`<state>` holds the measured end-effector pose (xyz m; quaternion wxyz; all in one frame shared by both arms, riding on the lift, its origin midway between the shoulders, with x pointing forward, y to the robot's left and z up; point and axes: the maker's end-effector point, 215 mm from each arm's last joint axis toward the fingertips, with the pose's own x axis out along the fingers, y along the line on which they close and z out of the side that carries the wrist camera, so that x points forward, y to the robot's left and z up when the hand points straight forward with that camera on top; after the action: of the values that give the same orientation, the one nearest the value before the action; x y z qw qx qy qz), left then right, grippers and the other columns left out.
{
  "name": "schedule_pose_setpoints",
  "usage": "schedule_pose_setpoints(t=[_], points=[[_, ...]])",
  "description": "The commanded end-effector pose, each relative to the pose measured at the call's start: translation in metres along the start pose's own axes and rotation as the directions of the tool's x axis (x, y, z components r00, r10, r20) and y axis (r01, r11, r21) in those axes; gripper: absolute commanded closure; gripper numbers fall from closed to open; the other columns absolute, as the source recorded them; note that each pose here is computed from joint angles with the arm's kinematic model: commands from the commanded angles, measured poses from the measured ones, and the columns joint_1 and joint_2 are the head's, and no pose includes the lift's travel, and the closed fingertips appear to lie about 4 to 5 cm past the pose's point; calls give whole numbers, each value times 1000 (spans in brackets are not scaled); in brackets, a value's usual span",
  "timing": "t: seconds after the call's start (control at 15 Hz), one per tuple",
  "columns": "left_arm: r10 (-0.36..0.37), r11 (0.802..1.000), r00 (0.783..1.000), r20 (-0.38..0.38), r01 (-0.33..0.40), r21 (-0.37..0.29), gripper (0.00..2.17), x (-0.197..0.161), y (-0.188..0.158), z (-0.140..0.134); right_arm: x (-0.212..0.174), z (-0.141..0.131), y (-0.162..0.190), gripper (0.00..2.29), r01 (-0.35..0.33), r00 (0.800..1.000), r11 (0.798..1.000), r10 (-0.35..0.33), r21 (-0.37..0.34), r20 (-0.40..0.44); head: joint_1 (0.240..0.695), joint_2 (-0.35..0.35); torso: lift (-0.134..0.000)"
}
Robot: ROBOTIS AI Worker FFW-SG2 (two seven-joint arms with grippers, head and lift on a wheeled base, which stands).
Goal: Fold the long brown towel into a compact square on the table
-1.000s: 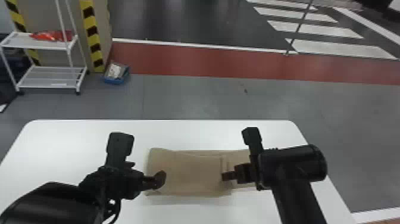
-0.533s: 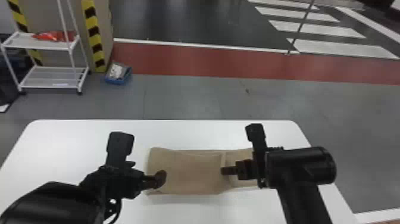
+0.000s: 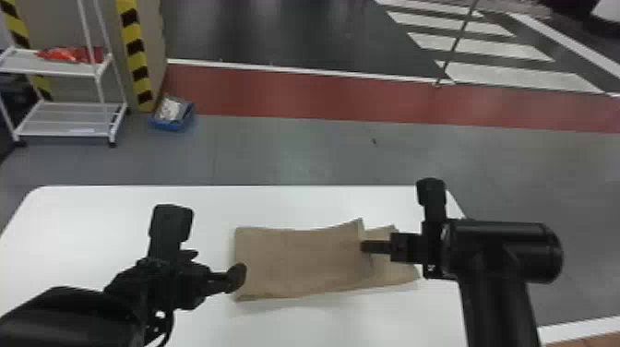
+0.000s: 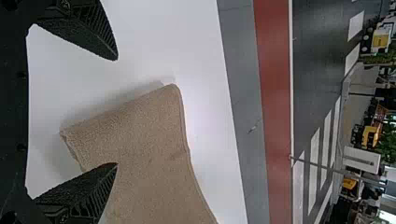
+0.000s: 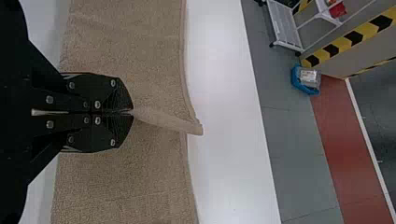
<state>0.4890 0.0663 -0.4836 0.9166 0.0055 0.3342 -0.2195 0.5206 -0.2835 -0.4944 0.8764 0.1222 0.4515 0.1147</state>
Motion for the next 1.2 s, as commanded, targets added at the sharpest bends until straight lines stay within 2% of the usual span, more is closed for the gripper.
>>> schedule_pose_setpoints(t=[0.0,0.2,0.27,0.53,0.67,0.87,1.0,1.13], points=[[-3,1000,1000,3,3,2,76,1,-2,1,18,-12,-13,1146,23,1000,999,-24,-33,-15,695,-232,0],[-3,1000,1000,1,3,2,76,0,-2,0,16,-10,-18,1146,24,1000,1000,-24,-14,-6,695,-242,0],[-2,1000,1000,-4,2,-2,76,0,-1,-5,6,-1,-20,1146,16,1000,1000,-16,6,24,695,-245,0],[-3,1000,1000,-6,3,-5,80,-1,-1,-8,-39,19,-65,1146,17,993,991,-32,132,112,695,-263,0],[-11,1000,1000,8,11,4,80,0,-6,-2,-30,-3,-77,1146,49,996,992,-57,118,72,695,-303,0],[-17,1000,1000,3,17,7,80,1,-12,-5,-10,-23,-88,1143,74,997,994,-77,85,27,695,-327,0],[-20,1000,1000,-10,20,2,80,0,-13,-14,-10,-23,-90,1143,75,996,993,-79,89,33,695,-337,0],[-17,1000,1000,0,17,2,80,-2,-13,-11,-24,-16,-93,1143,61,995,991,-69,118,66,695,-339,0]])
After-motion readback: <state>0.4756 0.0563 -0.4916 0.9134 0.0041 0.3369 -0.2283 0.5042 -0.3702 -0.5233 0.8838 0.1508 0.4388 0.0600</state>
